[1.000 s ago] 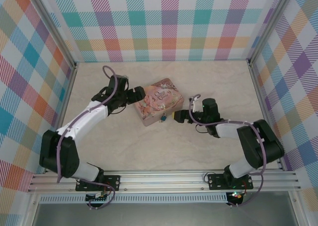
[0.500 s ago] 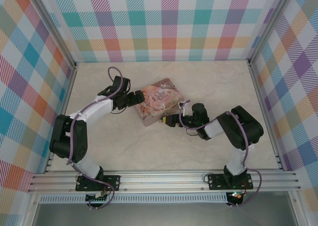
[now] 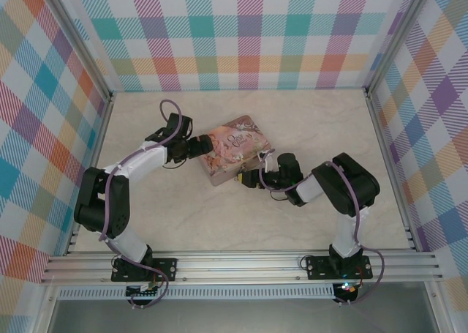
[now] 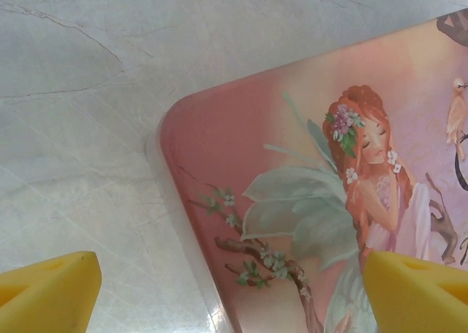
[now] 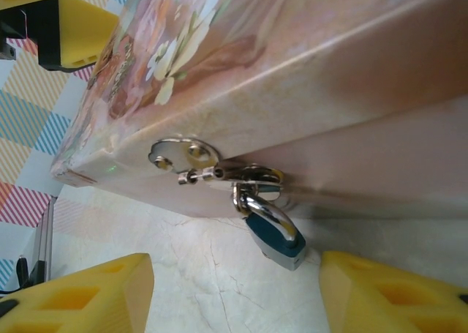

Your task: Unlock a padlock with a key

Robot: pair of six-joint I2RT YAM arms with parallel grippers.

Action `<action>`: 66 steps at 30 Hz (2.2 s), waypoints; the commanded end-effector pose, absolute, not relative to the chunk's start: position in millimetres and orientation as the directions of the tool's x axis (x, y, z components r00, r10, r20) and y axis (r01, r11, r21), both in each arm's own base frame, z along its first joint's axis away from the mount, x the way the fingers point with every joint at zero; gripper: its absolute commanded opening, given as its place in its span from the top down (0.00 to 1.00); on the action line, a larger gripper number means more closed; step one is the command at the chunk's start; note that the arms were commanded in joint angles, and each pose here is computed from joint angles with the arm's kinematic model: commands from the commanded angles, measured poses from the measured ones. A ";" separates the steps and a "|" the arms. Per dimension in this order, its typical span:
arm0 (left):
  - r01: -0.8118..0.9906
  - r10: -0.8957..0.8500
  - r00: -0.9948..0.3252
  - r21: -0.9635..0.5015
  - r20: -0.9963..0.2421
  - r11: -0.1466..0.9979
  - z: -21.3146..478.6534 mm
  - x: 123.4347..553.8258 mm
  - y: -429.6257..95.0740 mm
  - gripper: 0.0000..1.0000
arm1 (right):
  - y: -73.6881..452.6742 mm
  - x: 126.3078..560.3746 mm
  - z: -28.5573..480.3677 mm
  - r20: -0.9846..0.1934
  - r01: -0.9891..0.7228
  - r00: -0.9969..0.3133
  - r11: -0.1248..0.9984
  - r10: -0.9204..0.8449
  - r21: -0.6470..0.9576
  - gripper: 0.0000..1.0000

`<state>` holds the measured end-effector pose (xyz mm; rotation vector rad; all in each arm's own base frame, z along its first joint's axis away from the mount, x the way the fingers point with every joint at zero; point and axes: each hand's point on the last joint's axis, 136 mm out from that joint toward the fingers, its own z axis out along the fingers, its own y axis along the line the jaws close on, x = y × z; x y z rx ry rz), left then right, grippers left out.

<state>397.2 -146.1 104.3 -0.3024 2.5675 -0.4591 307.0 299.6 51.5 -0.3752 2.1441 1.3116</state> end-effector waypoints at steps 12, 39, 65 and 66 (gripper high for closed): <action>-0.130 -0.309 -0.839 -0.386 -0.448 0.913 104.3 399.6 -144.5 0.07 | 310.7 307.6 44.6 -0.615 -0.536 -0.788 0.456 0.034 0.711 0.64; -0.133 -0.344 -0.825 -0.439 -0.447 0.888 104.2 388.0 -147.4 0.07 | 313.9 322.0 56.5 -0.603 -0.501 -0.791 0.452 0.107 0.738 0.77; -0.082 -0.319 -0.740 -0.391 -0.593 0.917 148.6 370.2 -141.2 0.06 | 284.6 339.9 54.2 -0.526 -0.285 -0.826 0.657 0.201 0.698 0.94; -0.063 -0.309 -0.729 -0.389 -0.611 0.919 157.2 369.5 -143.5 0.06 | 283.1 339.9 52.6 -0.514 -0.267 -0.834 0.668 0.201 0.695 0.94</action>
